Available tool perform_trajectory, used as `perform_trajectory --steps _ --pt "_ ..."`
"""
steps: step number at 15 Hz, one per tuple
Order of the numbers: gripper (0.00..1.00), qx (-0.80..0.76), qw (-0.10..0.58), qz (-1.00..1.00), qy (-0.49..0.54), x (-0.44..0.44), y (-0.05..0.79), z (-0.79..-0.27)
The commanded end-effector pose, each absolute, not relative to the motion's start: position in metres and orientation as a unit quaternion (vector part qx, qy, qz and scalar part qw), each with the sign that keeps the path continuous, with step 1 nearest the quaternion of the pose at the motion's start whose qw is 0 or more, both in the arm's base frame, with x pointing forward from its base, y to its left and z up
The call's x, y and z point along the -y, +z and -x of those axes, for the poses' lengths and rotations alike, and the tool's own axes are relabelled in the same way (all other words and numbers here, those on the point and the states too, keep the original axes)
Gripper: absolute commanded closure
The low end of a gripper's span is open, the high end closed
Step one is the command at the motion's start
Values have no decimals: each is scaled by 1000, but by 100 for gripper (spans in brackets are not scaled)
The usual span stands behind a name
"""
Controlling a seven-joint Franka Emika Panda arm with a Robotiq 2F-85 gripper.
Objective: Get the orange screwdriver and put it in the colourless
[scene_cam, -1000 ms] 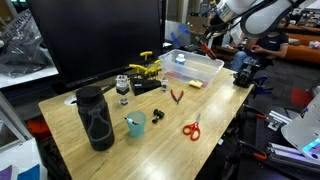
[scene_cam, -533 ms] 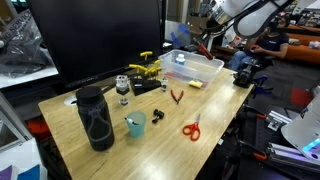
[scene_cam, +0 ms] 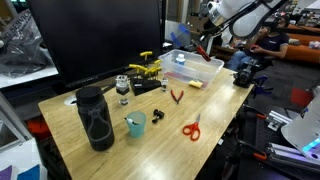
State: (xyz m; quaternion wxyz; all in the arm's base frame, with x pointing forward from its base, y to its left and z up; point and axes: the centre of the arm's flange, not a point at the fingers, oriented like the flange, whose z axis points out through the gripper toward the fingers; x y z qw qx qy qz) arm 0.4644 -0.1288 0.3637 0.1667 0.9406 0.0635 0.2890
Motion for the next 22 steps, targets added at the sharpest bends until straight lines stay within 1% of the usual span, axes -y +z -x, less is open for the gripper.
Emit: perform_trajectory --steps 1,22 --pt "97 -65 171 -941 283 130 331 -500" --pt "97 -53 168 -961 214 138 279 -517"
